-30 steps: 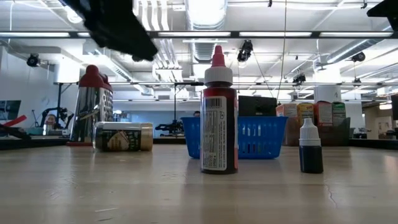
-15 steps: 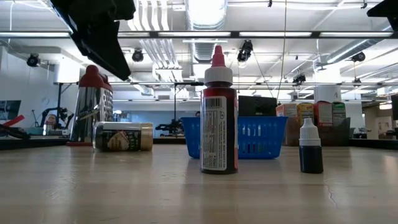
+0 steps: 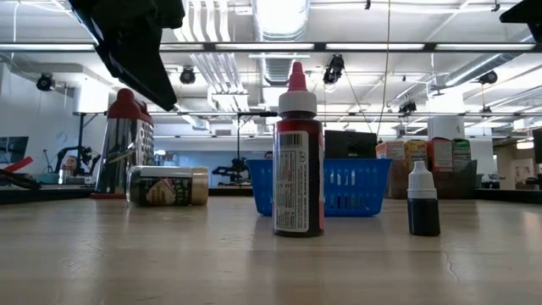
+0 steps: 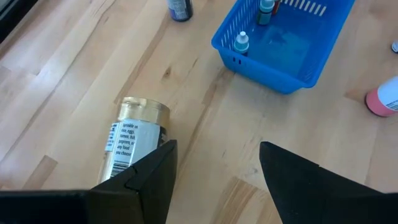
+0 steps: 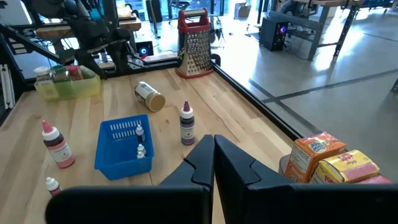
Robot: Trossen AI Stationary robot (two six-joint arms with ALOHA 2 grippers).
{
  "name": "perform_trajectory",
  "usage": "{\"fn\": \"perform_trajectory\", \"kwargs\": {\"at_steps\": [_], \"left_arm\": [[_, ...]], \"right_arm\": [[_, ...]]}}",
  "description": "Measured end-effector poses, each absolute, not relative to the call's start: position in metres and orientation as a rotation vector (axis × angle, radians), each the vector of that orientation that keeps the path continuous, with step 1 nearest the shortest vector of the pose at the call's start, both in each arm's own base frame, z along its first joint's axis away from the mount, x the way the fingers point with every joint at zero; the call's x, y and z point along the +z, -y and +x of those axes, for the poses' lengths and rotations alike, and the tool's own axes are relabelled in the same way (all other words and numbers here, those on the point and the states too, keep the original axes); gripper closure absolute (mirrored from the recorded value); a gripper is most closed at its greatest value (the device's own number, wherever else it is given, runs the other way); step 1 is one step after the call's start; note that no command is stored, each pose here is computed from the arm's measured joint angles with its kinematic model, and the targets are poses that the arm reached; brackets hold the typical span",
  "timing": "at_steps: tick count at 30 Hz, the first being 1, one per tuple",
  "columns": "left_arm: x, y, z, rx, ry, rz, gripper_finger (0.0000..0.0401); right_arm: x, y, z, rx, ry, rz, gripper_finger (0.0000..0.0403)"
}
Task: Pick & Place Kitchen Items
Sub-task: Put the small blue food coloring bottle into the blue bin
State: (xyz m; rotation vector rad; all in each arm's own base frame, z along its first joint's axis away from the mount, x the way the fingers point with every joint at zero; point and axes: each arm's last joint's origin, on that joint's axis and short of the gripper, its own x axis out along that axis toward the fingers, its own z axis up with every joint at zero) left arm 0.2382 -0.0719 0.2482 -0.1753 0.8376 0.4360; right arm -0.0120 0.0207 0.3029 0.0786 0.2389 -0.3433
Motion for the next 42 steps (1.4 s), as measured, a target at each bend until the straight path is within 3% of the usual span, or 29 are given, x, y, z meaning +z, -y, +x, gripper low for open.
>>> {"fn": "perform_trajectory", "kwargs": {"at_steps": [24,32,42], "left_arm": [[0.2481,0.0719,0.2383,0.437,-0.837,-0.174,0.0169],[0.2480,0.0720,0.2383,0.437,-0.837,-0.174,0.0169],[0.2480,0.0720,0.2383,0.437,-0.837,-0.174,0.0169]], "right_arm": [[0.3031,-0.0207,-0.0120,-0.344,-0.238,0.078,0.0394],[0.3104,-0.0206,-0.0134,-0.373,-0.198,-0.016,0.0394],[0.3108,-0.0205,-0.0134,-0.383,-0.179,0.063,0.0394]]}}
